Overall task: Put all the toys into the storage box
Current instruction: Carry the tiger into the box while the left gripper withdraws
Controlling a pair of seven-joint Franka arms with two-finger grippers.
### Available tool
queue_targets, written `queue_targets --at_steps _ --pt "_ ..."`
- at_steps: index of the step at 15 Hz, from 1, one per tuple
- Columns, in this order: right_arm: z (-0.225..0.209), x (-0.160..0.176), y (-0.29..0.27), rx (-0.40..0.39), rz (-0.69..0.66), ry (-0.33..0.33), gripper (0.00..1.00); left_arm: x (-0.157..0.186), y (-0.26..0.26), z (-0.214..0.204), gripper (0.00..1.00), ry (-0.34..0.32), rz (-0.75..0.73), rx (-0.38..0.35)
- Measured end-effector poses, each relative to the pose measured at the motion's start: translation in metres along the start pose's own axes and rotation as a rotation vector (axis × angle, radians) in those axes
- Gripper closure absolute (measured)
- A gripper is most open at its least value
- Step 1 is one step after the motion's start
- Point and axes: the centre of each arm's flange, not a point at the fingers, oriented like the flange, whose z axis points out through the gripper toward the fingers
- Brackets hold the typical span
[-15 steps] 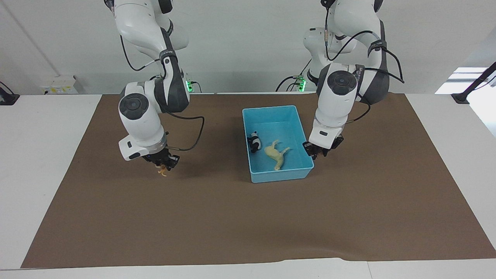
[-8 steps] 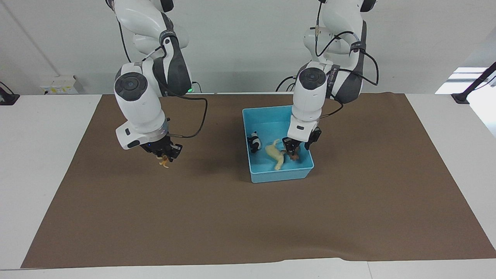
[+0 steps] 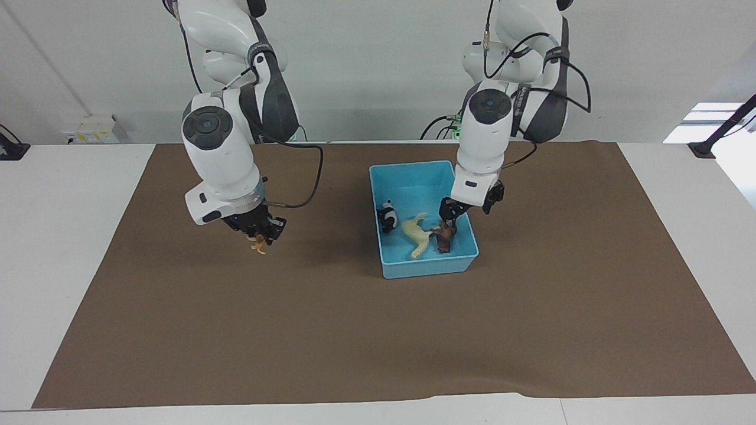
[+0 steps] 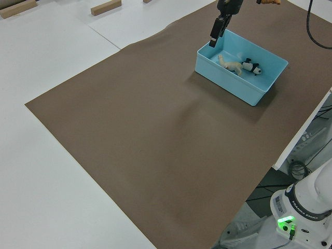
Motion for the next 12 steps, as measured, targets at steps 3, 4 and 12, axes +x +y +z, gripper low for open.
queue_targets --at_steps 3,4,12 --pt "-0.005 -0.078 -0.072 0.022 0.033 0.016 0.66 -0.010 -0.050 -0.035 0.00 -0.045 0.047 -0.017" --pt "-0.004 -0.098 -0.087 0.024 0.047 0.016 0.66 -0.013 -0.063 -0.042 0.00 -0.063 0.061 -0.014" --pt "0.100 -0.155 -0.161 -0.003 0.072 0.077 0.60 -0.011 -0.108 -0.046 0.00 -0.124 0.084 -0.005"
